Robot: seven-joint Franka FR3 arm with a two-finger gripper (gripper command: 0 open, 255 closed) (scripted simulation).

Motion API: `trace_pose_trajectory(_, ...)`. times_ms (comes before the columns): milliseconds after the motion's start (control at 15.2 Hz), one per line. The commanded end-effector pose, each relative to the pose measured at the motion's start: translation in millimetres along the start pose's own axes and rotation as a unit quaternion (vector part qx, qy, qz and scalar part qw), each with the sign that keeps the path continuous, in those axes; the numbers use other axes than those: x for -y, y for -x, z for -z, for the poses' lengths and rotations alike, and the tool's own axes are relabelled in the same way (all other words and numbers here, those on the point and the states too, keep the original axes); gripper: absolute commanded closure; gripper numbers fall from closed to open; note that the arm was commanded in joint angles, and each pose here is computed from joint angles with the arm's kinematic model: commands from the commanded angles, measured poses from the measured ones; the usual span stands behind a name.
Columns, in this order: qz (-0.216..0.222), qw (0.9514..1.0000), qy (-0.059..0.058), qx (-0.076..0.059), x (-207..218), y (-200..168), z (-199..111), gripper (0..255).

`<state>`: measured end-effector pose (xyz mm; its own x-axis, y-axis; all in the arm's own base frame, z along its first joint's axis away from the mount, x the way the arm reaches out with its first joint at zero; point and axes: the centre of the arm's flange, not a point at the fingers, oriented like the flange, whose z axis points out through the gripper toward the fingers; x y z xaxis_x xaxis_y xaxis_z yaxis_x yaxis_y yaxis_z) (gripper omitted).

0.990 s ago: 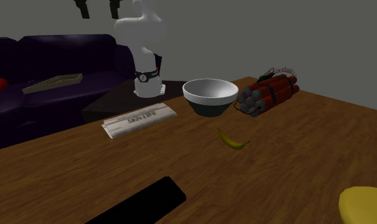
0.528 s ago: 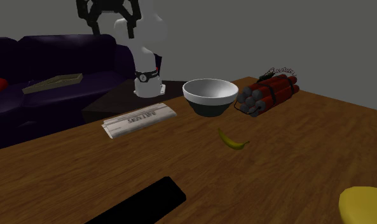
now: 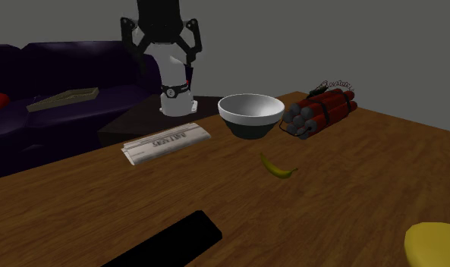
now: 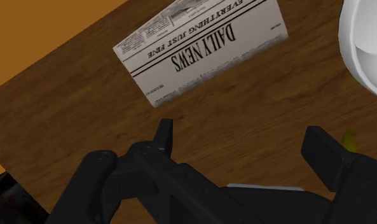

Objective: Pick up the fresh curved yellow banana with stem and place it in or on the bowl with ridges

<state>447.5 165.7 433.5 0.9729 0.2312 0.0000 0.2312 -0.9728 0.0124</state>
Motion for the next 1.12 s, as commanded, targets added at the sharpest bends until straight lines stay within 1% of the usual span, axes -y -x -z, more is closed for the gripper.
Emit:
trace_pose_trajectory(0, 0.019, 0.9998, 0.0, 0.001, 15.5, -17.1, -12.3, 0)
trace_pose_trajectory(264, 0.057, 0.9984, -0.001, 0.003, 53.3, -43.9, -38.2, 0)
trace_pose_trajectory(528, 0.095, 0.9955, -0.001, 0.005, 93.1, -67.6, -64.3, 0)
trace_pose_trajectory(792, 0.132, 0.9912, -0.001, 0.007, 134.5, -88.2, -90.5, 0)
trace_pose_trajectory(1056, 0.169, 0.9855, -0.001, 0.009, 177.3, -105.5, -116.7, 0)
